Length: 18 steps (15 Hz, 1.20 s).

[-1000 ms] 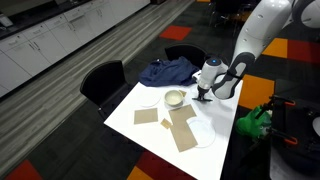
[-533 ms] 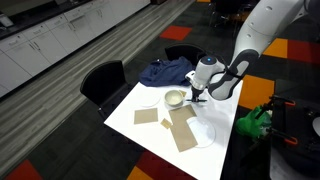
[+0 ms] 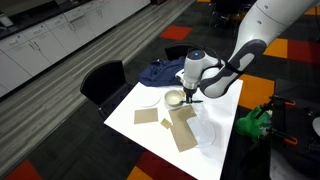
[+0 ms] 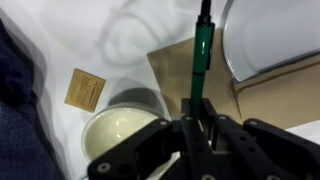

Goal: Move the pen to the right

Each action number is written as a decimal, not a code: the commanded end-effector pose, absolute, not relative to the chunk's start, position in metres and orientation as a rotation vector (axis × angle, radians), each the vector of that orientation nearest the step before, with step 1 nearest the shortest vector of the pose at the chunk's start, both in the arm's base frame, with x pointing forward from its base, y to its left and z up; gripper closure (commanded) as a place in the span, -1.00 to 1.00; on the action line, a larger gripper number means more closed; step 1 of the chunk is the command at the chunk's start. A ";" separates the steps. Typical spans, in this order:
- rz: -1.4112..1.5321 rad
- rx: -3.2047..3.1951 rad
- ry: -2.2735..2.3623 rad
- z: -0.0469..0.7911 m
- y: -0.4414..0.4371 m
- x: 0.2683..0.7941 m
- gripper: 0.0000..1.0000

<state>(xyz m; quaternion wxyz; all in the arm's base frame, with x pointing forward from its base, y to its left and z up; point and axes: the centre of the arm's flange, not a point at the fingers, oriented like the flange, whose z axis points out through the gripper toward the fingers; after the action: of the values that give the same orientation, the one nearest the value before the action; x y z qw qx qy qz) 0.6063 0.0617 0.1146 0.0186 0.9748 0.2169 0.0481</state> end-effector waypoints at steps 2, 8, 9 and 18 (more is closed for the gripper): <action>0.152 3.063 0.516 0.126 0.094 0.632 0.94; 0.183 3.094 0.426 0.110 0.138 0.644 0.94; 0.185 3.097 0.418 0.105 0.144 0.645 0.94; 0.202 3.098 0.465 0.081 0.168 0.644 0.76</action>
<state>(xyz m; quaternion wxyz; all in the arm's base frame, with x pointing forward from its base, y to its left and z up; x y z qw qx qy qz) 0.6443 0.1679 0.0806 0.0011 0.9869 0.1482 0.0644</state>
